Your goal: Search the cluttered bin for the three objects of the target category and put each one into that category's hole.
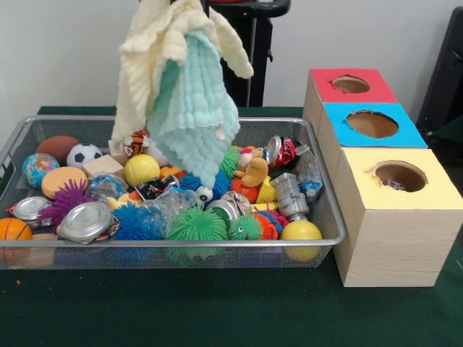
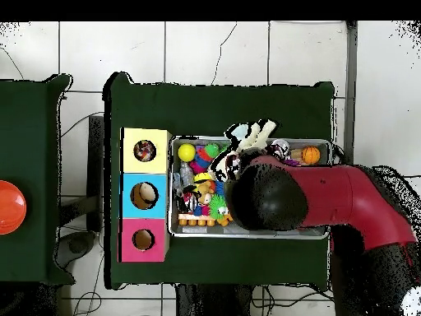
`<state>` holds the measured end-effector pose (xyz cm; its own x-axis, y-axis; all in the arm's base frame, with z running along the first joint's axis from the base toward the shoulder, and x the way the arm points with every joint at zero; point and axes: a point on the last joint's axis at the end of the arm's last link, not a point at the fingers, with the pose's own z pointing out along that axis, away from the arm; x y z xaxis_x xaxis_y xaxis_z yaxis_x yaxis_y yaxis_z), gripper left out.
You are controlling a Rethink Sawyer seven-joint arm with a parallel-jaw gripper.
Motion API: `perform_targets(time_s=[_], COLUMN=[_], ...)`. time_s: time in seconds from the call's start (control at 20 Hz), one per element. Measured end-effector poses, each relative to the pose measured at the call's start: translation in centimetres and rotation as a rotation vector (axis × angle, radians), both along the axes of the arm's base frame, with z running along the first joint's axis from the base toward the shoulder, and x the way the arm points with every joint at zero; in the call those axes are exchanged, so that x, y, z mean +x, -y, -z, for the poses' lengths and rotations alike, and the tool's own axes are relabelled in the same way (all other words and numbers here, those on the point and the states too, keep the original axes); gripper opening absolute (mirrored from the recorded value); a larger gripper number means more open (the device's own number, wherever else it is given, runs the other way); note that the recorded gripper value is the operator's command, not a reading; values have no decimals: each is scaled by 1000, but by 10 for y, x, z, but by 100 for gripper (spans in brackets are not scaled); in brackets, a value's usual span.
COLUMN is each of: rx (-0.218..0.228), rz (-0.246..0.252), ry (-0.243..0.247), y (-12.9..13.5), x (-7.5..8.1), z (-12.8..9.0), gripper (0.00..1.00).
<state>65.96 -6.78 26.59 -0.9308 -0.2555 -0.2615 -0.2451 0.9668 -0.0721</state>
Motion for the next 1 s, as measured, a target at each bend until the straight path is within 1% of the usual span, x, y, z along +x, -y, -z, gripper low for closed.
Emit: perform_targets(time_s=[0.25,0.55,0.75,1.0], rx=[3,-2,-5,-5], rz=[7,24,34,38], ry=[9,2,-10,-8], y=[1,9,13,14], x=[-2,-9,-17,-24], z=[9,15,21,27], gripper=[0,0,0,0])
